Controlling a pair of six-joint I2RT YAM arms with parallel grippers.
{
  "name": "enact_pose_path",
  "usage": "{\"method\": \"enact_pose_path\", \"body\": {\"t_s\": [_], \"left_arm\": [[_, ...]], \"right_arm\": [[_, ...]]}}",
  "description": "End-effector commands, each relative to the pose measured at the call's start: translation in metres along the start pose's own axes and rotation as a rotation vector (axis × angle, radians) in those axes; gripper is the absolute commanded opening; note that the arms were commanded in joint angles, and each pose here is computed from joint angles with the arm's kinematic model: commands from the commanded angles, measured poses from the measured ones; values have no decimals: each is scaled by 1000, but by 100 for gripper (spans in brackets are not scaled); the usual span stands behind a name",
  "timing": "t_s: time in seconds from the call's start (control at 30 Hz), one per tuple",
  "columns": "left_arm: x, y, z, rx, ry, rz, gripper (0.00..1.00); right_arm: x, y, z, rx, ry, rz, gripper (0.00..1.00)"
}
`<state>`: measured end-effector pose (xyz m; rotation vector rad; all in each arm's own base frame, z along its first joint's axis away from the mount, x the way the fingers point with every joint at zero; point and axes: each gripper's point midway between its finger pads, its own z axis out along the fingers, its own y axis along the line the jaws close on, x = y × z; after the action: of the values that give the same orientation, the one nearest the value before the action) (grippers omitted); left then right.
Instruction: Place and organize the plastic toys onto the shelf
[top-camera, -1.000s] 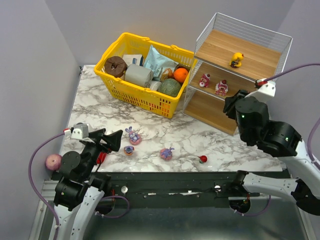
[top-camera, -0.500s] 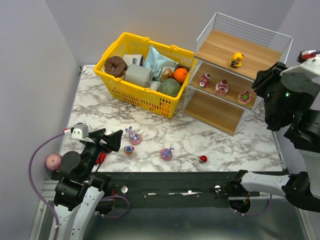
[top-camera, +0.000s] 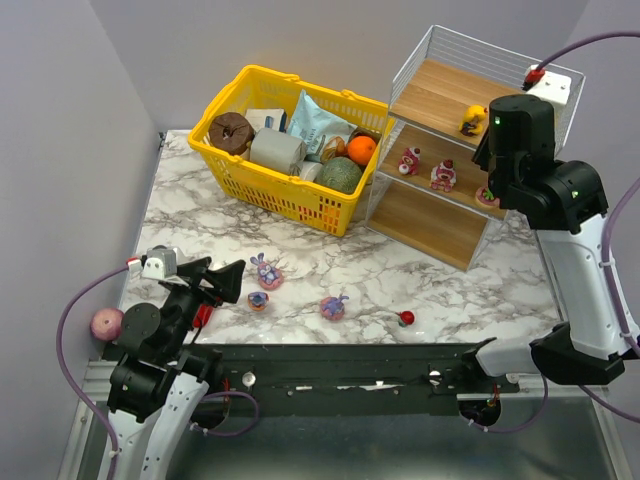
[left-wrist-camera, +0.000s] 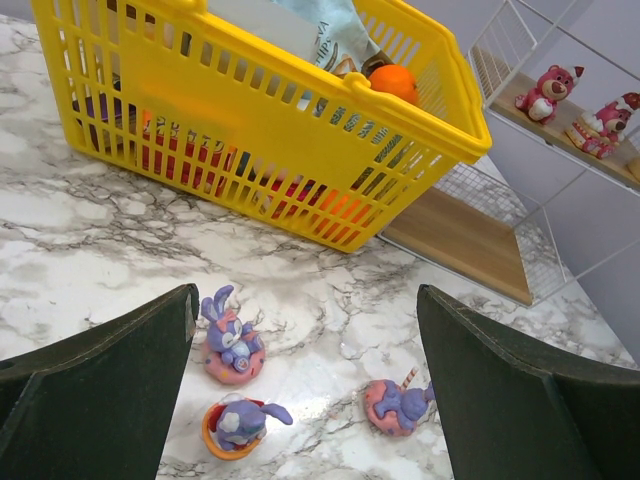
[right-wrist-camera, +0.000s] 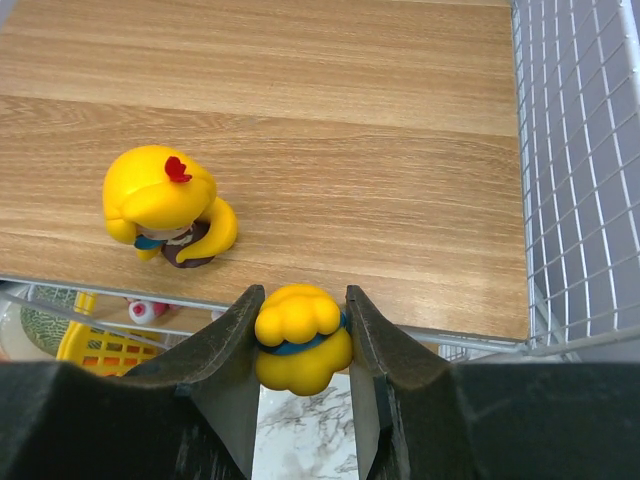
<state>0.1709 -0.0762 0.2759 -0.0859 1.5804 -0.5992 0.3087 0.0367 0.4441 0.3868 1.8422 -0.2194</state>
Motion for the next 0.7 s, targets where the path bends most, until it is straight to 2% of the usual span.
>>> {"method": "enact_pose_path", "body": {"t_s": [0.0,0.5,0.67], "left_arm": [[0,-1,-2,10,-6,5,99],[0,-1,-3,9,-7,3,99],[0,-1,-3,6,-5,3,99]], "right_arm": [[-8,-12,-7,-1,-2,16,1],[-4,-28,7,43,16,31,1],[2,-29,14,49,36,25,5]]}}
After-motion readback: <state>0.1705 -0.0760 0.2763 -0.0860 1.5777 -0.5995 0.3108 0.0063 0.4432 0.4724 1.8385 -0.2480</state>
